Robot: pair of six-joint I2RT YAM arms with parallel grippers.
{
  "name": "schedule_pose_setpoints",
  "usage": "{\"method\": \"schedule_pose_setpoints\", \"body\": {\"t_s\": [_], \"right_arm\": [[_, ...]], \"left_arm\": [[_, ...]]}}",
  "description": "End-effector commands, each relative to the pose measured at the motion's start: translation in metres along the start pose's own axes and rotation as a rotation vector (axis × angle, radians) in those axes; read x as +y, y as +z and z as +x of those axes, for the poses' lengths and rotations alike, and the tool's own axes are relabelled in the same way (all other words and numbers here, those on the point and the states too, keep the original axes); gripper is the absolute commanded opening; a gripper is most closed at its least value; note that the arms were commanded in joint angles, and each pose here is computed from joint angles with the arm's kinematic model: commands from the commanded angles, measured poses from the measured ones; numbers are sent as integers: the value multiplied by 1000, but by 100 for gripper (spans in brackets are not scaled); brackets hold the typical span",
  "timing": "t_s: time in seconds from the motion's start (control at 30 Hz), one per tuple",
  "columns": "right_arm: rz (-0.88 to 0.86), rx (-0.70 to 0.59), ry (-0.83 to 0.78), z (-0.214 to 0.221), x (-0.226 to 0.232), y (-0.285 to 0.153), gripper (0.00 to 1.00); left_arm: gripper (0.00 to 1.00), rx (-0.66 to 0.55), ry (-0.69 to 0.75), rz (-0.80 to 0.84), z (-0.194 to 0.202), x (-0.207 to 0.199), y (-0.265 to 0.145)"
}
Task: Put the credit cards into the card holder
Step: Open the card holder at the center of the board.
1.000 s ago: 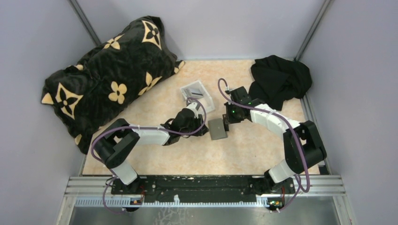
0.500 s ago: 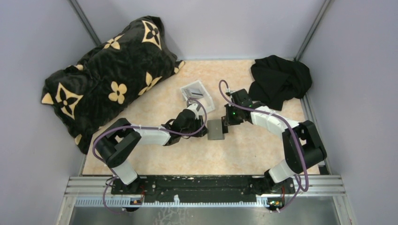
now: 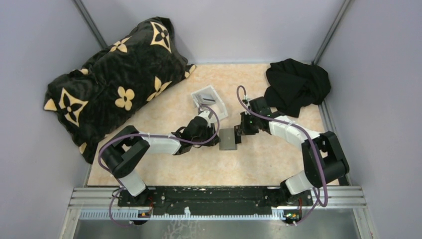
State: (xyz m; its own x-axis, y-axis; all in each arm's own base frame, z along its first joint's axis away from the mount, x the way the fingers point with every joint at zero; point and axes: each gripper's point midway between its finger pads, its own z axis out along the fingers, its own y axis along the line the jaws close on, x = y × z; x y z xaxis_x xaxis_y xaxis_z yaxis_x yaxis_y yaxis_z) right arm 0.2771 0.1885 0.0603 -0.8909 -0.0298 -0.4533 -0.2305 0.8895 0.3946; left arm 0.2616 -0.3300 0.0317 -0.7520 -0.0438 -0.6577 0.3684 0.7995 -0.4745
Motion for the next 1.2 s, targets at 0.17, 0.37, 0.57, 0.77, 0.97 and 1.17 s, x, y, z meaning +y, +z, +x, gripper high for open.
{"method": "schedule_pose_setpoints", "body": {"t_s": [0.17,0.37,0.57,0.77,0.97,1.17], "right_arm": [[-58,-67,16,-15,13,-14,0],[-76,-69,22,-14,16,-14,0],[-90,-57,43,-6,15,-9,0],[-123,-61,68,-5,21,-7,0],[-162,-71,92,-8,29,-9,0],[-167,-77,97,-9,30,-12,0]], "left_arm": [[32,-6,16,-17,1,2,-5],[32,2,9,-22,4,4,-5],[32,6,8,-18,6,3,-5],[32,17,10,-18,9,2,-6],[32,21,9,-26,12,4,-8],[31,17,4,-53,13,11,-11]]}}
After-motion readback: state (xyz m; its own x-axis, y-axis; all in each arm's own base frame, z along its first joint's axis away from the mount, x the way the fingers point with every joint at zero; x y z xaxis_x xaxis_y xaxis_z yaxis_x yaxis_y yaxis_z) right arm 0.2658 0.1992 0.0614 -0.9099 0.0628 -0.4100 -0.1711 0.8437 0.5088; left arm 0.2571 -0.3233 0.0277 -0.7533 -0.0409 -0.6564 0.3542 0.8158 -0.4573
